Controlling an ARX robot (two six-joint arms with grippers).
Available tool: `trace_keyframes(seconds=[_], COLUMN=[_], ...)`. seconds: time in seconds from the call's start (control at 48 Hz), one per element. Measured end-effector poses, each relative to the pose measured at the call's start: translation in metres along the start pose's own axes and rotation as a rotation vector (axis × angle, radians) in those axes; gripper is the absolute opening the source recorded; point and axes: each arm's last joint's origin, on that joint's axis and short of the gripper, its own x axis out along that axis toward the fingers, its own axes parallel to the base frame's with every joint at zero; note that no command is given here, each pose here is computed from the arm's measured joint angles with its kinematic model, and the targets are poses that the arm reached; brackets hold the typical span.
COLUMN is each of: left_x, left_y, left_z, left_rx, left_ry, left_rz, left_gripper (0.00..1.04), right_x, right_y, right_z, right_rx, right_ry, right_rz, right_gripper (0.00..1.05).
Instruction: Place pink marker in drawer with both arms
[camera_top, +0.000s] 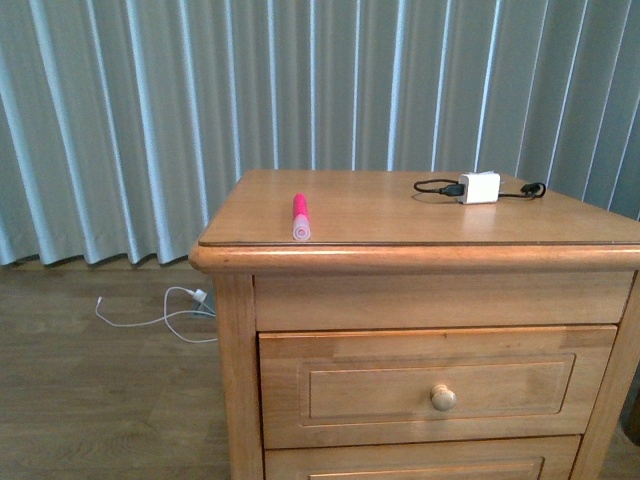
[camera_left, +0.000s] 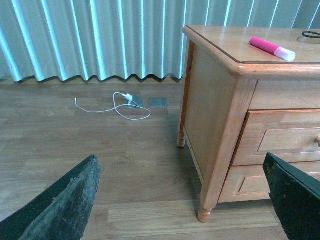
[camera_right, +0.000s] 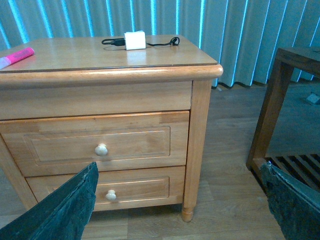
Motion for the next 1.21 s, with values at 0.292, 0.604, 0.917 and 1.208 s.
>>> trace_keyframes(seconds=[0.292,0.604,0.917,1.208], left_x=[0.0,0.0,0.0,0.0], left_y=[0.0,0.0,0.0,0.0], left_z=[0.0,0.0,0.0,0.0], left_rx=[0.0,0.0,0.0,0.0], left_ry=[0.0,0.0,0.0,0.0], left_rz=[0.0,0.0,-0.001,-0.001], left_gripper=[0.99,0.99,0.99,0.99], right_x=[0.0,0.0,0.021,0.103], right_y=[0.0,0.0,0.021,0.097], right_z=[0.0,0.0,0.005,0.006], right_rx=[0.0,0.0,-0.016,-0.056], right_ry=[0.0,0.0,0.356,0.52], right_rz=[0.0,0.0,0.09,0.134], right_gripper=[0.96,0.96,0.96,0.96])
